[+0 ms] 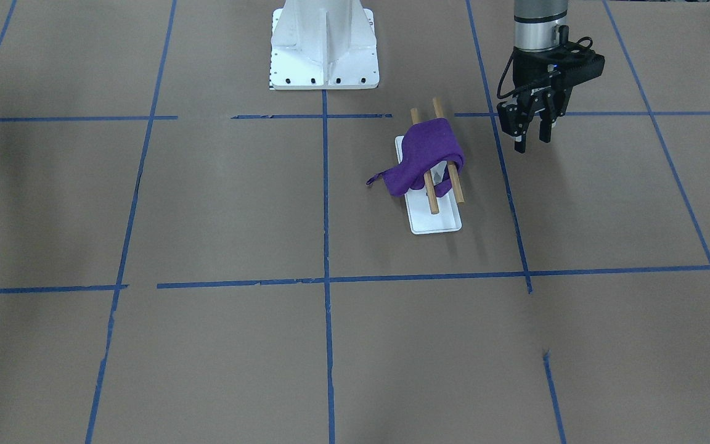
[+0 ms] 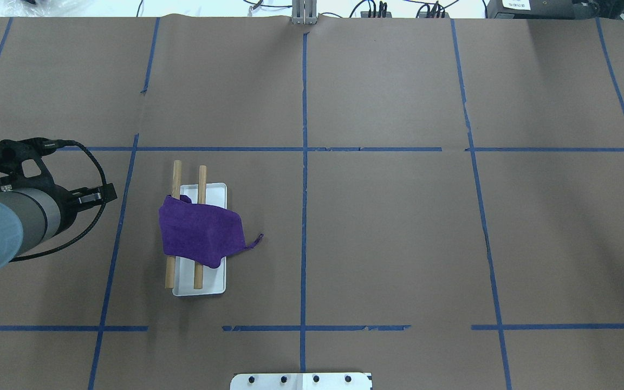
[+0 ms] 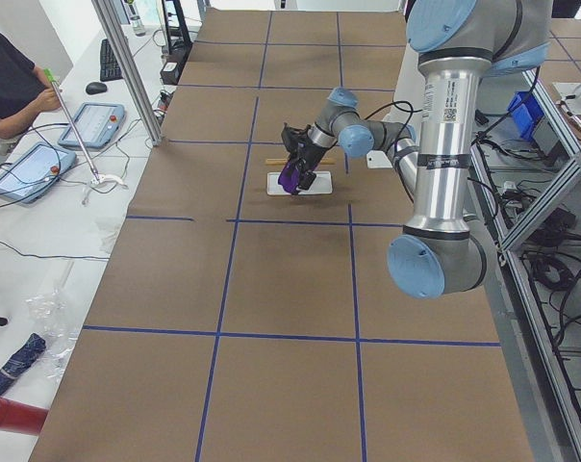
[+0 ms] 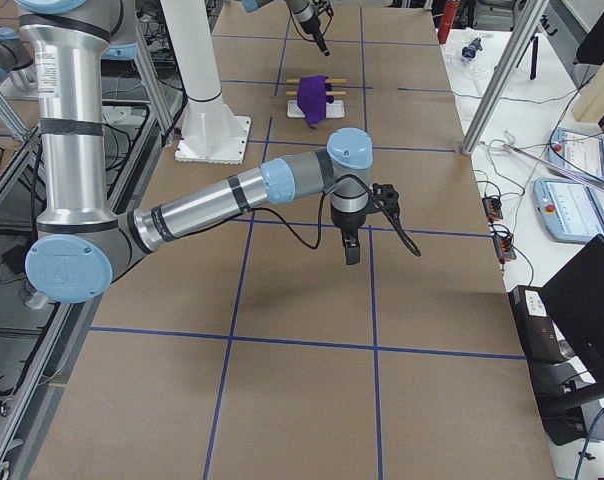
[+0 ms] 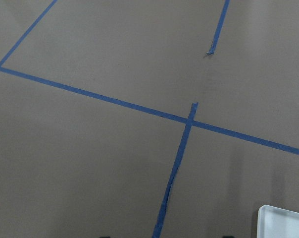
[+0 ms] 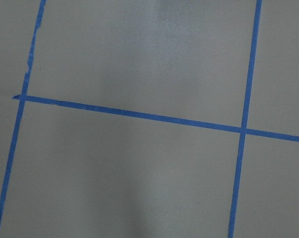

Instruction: Hang towel on rack

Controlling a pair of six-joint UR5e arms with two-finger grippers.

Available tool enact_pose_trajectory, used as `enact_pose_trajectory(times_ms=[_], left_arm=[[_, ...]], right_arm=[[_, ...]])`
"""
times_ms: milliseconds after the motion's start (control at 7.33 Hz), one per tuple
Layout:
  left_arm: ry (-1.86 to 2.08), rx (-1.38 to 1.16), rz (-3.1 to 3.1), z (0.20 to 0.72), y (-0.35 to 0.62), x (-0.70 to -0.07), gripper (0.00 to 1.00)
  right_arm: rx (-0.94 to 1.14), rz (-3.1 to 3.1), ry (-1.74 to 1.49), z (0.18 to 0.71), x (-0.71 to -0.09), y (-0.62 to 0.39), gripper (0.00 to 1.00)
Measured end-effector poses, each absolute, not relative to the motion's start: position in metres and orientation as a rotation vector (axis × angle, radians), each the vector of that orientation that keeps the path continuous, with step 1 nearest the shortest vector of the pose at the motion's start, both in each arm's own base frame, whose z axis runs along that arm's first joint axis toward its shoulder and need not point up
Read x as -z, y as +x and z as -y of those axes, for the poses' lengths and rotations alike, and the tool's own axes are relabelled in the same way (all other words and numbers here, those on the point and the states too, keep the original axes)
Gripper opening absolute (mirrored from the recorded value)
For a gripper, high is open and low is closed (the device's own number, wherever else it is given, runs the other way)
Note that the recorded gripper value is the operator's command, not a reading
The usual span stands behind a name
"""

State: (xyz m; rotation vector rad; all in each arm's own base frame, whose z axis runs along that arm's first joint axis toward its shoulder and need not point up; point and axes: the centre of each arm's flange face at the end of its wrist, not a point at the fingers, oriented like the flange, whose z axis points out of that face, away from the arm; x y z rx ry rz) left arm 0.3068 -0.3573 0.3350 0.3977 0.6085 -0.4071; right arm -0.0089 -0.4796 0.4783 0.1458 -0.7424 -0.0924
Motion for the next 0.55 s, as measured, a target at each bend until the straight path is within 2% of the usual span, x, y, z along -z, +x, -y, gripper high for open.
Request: enact_pose_trajectory(times_ms=[545], left_arm=[[0.352, -0.005, -0.571, 0.467, 0.179, -0.398, 1.00]], right_arm=[[0.081, 0.740, 0.120, 0.473, -0.491, -0.007, 1.00]])
